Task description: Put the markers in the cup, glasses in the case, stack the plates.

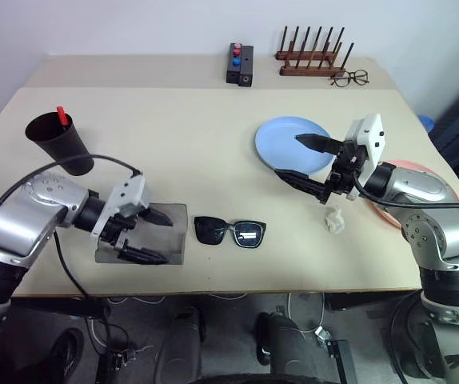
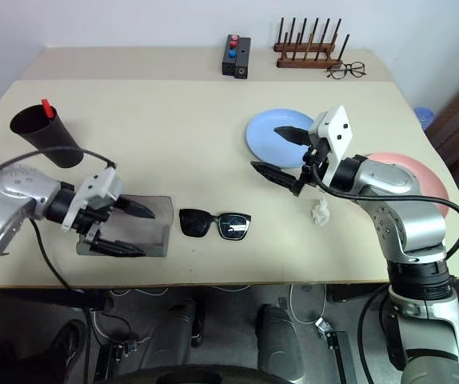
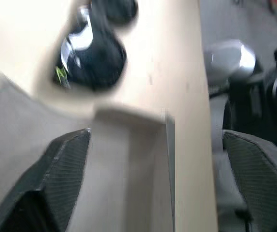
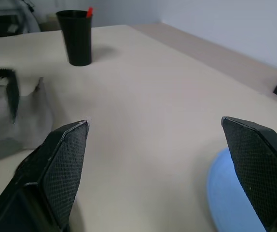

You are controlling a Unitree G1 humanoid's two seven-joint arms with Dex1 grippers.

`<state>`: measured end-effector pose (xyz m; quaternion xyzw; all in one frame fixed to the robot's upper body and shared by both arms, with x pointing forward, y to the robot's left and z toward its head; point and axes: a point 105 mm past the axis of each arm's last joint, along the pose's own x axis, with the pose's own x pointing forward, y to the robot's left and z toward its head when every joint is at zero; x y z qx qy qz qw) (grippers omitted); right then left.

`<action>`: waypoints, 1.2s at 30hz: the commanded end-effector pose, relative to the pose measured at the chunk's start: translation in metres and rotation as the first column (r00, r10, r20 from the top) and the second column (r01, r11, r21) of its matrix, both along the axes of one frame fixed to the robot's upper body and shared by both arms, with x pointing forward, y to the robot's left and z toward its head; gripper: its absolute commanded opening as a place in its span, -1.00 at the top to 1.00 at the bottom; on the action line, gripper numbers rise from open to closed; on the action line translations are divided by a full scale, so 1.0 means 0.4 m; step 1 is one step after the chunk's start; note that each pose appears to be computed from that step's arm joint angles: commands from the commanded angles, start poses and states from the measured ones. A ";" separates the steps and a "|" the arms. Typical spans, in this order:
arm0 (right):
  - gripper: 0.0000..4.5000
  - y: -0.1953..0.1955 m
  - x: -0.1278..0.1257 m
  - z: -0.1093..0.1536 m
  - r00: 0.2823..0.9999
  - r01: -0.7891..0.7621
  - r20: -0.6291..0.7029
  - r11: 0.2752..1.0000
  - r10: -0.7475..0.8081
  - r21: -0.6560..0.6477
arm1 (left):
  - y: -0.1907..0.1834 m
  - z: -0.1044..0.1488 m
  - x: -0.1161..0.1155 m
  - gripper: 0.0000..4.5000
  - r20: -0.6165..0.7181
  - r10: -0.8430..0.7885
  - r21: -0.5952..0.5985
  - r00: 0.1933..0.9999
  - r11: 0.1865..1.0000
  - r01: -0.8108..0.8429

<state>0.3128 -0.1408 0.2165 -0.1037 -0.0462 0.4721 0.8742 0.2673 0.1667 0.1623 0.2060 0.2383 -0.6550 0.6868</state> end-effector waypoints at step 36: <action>-1.00 -0.104 -0.147 -0.043 0.998 0.010 -0.058 0.983 -0.021 -0.186 | -0.338 -0.130 0.140 -0.15 0.183 -0.386 0.199 0.904 0.915 0.351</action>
